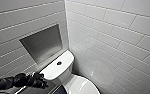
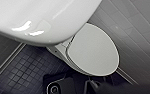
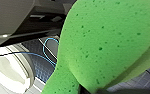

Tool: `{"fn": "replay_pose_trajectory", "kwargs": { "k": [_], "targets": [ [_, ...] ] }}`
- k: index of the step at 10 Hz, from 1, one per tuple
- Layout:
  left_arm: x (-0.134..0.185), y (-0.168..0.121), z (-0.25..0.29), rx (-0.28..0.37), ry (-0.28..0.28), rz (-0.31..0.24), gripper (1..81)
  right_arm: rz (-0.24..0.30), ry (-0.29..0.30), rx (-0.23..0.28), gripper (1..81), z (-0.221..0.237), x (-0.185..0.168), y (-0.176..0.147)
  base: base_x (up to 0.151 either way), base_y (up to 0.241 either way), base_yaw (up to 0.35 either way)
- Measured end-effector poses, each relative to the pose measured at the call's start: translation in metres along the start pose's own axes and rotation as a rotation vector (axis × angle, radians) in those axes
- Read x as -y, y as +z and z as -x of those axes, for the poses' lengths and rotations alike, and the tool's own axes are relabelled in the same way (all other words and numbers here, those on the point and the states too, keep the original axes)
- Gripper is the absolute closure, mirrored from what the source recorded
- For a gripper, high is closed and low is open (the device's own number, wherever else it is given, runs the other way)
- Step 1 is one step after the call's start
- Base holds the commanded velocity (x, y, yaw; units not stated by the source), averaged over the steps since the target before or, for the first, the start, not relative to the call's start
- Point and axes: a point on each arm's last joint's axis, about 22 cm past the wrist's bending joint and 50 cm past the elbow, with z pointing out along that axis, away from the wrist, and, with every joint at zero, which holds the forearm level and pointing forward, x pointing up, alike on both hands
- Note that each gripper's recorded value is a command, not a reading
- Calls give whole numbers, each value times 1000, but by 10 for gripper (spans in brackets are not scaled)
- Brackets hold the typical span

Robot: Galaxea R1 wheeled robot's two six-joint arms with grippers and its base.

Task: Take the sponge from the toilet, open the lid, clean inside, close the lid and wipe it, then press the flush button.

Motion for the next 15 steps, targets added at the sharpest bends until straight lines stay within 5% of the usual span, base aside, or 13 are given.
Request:
{"fn": "replay_pose_trajectory", "kwargs": {
  "k": [5, 8, 10, 12, 15],
  "targets": [
    [-8, 20, 195, 56, -16, 63, 811, -8, -84, -125, 811, -46, 8, 9, 0, 0, 0],
    [19, 54, 263, 26, -15, 31, 811, -15, -128, -201, 811, -76, 11, 8, 0, 0, 0],
    [40, 87, 303, 31, -11, 4, 811, -7, -132, -200, 811, -72, 12, 13, 0, 0, 0],
    [22, 137, 342, 42, -15, 41, 811, -9, -132, -195, 811, -69, 15, 16, 0, 0, 0],
    [36, 178, 377, 37, -18, 0, 811, 5, -133, -200, 811, -72, 9, 14, 0, 0, 0]
  ]
}}
